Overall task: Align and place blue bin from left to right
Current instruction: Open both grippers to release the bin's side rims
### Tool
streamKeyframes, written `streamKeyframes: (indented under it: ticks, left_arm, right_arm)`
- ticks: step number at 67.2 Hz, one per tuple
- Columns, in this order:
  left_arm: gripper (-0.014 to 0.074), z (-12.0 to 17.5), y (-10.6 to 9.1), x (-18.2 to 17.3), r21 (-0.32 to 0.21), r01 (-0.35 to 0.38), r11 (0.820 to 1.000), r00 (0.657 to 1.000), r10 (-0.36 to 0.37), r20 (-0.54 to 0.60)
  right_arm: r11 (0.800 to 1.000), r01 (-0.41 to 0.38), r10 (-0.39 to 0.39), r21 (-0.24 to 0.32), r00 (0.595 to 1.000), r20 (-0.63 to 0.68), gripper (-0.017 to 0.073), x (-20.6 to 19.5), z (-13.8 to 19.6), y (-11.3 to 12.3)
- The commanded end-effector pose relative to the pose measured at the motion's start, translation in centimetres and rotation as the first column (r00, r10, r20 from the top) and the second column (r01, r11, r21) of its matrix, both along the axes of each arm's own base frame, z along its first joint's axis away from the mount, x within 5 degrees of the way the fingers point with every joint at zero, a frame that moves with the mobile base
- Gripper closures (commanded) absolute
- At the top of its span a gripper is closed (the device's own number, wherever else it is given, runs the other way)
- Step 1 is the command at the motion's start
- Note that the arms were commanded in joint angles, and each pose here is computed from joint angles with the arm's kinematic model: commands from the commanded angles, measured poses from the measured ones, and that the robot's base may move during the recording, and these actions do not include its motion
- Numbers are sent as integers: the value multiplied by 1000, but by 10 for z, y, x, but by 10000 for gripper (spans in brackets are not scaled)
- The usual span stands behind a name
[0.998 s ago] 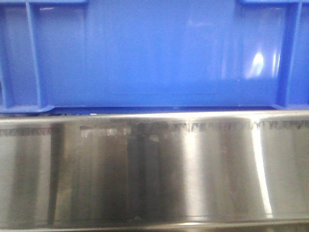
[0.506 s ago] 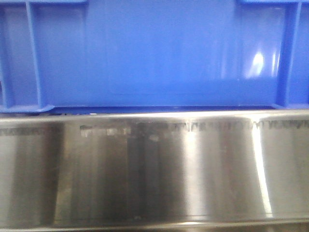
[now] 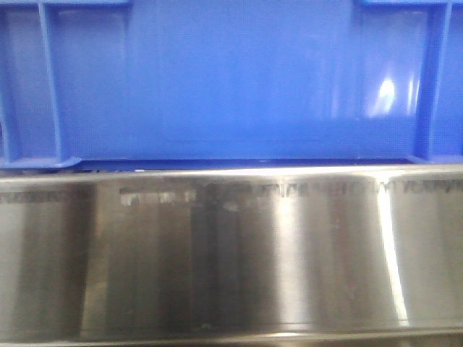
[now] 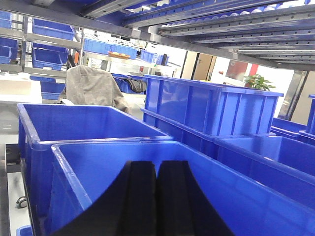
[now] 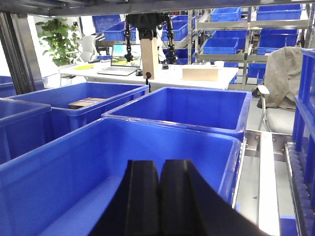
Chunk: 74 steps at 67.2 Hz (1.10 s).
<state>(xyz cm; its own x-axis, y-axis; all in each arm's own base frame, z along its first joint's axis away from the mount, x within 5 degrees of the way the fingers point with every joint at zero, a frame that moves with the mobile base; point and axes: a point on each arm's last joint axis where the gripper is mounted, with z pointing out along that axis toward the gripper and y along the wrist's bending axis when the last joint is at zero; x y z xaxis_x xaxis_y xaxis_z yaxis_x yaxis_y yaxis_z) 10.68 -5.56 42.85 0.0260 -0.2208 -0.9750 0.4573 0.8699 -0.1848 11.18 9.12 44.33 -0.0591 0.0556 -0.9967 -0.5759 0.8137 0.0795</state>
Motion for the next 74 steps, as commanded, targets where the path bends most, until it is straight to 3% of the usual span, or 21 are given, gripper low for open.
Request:
streamKeyframes:
  ticks: [1, 74]
  left_arm:
    - [704, 2, 0, -2, 2, 9, 1000, 1000, -9, 29]
    - [704, 2, 0, -2, 2, 9, 1000, 1000, -9, 29]
  right_arm:
    - [1000, -6, 6, -2, 999, 34, 644, -2, 2, -1]
    - [1000, -8, 8, 0, 999, 37, 644, -2, 2, -1]
